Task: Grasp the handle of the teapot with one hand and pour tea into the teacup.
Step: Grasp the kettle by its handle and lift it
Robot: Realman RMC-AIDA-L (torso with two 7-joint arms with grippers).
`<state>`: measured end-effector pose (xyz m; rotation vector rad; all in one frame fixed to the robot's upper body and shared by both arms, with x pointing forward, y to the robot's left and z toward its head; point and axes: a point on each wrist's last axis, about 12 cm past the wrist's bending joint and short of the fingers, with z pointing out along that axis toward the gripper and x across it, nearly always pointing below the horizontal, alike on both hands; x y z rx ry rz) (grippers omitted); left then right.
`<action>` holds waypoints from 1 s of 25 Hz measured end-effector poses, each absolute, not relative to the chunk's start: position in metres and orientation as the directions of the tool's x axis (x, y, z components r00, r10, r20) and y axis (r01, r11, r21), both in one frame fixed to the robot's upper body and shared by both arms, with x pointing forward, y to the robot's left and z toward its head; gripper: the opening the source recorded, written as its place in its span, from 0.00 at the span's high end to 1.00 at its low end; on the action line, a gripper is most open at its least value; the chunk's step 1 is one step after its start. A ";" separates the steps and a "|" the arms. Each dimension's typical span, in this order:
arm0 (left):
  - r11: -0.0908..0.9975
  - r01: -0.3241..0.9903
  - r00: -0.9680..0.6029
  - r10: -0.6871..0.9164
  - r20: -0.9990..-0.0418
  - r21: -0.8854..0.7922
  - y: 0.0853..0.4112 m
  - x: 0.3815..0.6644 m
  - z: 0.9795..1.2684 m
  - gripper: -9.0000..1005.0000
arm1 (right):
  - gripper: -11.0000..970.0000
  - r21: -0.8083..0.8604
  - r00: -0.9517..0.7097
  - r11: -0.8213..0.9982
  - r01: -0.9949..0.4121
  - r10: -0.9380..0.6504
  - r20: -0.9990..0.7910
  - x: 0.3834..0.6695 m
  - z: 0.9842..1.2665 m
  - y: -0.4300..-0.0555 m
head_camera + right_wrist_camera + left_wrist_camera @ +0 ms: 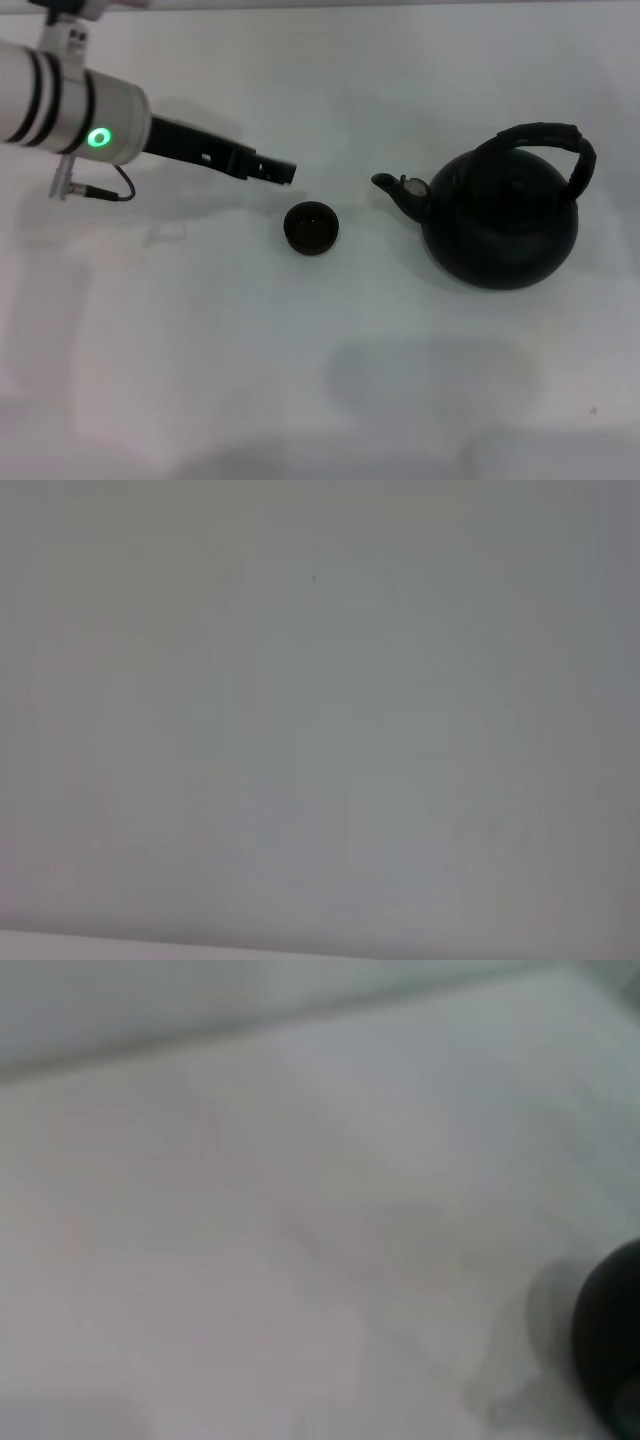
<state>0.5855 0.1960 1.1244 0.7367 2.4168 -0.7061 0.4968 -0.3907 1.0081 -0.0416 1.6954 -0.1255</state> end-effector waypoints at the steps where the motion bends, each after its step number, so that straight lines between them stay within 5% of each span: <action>1: 0.706 0.629 -0.699 0.330 -0.634 -0.326 0.200 0.582 1.124 0.19 | 0.16 -0.108 -0.129 0.993 0.045 -0.102 -0.986 0.497 1.008 -0.391; 11: 0.668 0.658 -0.424 -0.050 -0.904 -0.346 0.284 0.538 1.097 0.19 | 0.16 -0.143 -0.136 0.985 -0.094 -0.155 -0.978 0.481 1.022 -0.410; 25: 0.777 0.566 -0.227 -0.173 -0.958 -0.274 0.317 0.497 1.043 0.20 | 0.16 -0.106 -0.288 0.946 -0.306 -0.198 -0.937 0.472 1.098 -0.422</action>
